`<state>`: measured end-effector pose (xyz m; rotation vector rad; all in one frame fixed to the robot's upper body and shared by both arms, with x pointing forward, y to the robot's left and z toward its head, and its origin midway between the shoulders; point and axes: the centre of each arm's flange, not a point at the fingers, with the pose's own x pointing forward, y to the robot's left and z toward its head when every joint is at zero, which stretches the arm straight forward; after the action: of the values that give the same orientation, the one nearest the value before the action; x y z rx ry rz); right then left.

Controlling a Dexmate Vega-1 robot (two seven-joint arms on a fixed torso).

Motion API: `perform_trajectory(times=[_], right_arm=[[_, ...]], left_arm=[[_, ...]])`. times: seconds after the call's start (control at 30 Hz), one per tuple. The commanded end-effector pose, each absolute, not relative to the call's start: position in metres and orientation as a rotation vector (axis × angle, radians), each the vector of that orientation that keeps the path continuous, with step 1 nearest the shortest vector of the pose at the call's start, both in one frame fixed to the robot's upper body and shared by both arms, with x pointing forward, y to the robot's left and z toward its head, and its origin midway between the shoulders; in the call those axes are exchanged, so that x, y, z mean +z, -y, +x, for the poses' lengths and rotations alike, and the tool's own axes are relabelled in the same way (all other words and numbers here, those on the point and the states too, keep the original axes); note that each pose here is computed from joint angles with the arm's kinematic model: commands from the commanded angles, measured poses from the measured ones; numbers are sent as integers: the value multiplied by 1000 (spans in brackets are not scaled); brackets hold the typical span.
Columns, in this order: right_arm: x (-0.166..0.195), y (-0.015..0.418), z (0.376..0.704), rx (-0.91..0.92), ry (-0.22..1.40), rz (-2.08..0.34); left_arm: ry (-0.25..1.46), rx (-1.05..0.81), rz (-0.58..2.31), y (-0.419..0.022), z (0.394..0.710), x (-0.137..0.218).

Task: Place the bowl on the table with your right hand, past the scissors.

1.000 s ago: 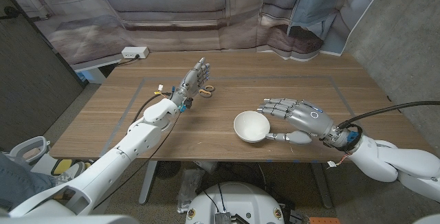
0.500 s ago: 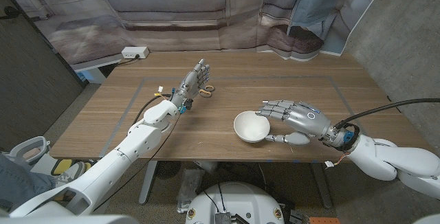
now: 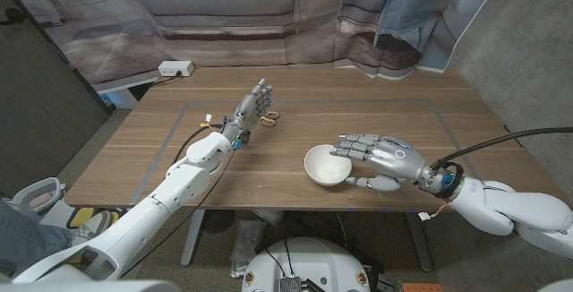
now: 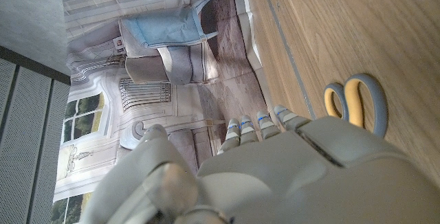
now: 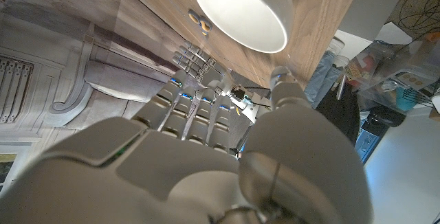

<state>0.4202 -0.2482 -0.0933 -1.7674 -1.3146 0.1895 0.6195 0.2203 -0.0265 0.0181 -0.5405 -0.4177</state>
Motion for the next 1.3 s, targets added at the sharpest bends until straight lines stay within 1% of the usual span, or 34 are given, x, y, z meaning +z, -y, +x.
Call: perform_trajectory(times=[0.03, 0.57, 0.83, 1.3], right_arm=[[-99, 244, 421, 187, 1293, -1830], [-106, 235, 423, 188, 1287, -1900], [-107, 231, 425, 223, 1282, -1896], [-114, 228, 430, 230, 1278, -1911]], left_arm=[[543, -415, 14, -223, 617, -30], [555, -417, 4, -226, 617, -32], [555, -414, 2, -226, 614, -35], [557, -406, 3, -229, 608, -36]])
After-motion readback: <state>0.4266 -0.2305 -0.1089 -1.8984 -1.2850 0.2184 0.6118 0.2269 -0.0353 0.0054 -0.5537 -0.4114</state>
